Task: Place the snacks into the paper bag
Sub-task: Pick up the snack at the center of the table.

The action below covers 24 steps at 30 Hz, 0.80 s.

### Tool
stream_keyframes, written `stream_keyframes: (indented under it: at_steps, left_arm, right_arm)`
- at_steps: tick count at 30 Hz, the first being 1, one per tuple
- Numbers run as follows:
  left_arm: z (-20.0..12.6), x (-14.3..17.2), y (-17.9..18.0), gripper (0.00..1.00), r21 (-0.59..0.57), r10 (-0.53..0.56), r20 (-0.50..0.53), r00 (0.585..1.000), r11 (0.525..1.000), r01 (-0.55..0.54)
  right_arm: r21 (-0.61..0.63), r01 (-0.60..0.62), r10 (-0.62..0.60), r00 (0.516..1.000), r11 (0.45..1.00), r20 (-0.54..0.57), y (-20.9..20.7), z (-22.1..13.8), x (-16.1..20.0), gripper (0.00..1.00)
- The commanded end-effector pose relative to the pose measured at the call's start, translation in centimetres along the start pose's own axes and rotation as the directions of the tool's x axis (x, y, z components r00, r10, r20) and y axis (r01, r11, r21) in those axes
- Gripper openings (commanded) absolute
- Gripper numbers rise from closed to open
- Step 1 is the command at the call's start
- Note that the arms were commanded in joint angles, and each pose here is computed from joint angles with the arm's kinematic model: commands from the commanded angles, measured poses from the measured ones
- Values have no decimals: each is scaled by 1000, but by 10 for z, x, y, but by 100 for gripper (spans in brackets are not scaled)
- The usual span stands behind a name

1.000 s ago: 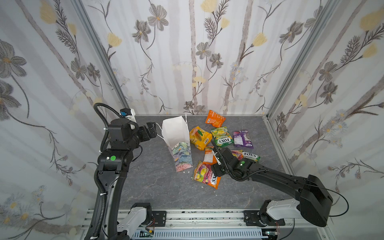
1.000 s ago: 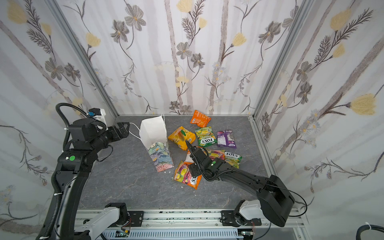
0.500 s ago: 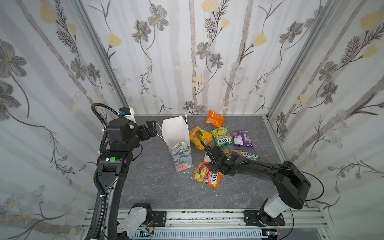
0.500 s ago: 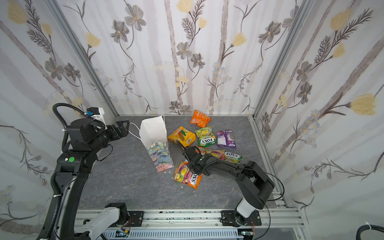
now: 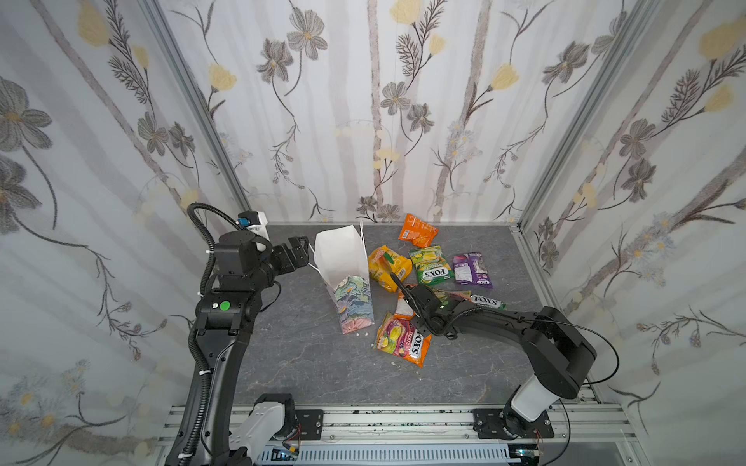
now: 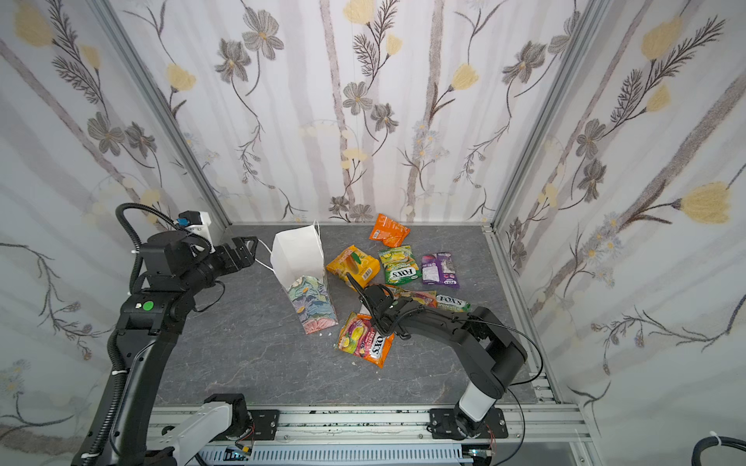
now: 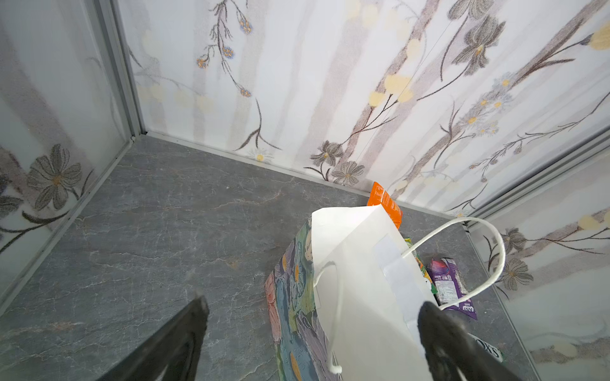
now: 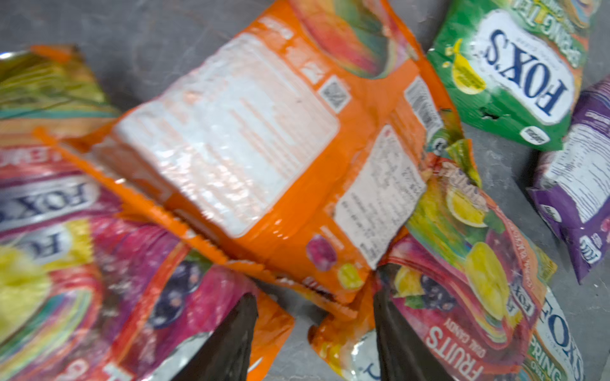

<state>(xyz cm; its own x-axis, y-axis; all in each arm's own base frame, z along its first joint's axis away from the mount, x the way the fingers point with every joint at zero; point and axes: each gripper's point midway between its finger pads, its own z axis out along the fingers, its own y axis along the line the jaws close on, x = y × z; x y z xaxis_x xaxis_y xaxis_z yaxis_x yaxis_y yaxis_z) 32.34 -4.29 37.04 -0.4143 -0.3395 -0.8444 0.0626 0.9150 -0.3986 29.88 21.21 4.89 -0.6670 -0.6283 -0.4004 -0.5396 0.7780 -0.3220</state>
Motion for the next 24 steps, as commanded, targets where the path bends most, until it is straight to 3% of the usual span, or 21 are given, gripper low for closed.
stream_keyframes:
  at_steps: [1,11,15,20,24]
  left_arm:
    - [2,-8,-2,100,10,9,31,999,1000,-9]
    - [4,-17,-1,100,-12,36,33,999,999,-35]
    - [5,-19,0,100,-23,36,38,999,999,-35]
    - [7,-18,3,100,-37,47,31,998,998,-46]
    - [12,-13,6,100,-45,52,0,999,998,-52]
  right_arm:
    - [10,15,-15,1000,1000,9,-1,3,-3,55]
    - [-32,19,-18,1000,999,4,10,15,5,47]
    - [-48,3,-2,1000,999,15,13,15,3,30]
    - [-72,-20,22,999,997,28,17,15,2,0]
    - [-94,-58,64,996,994,65,18,8,-6,0]
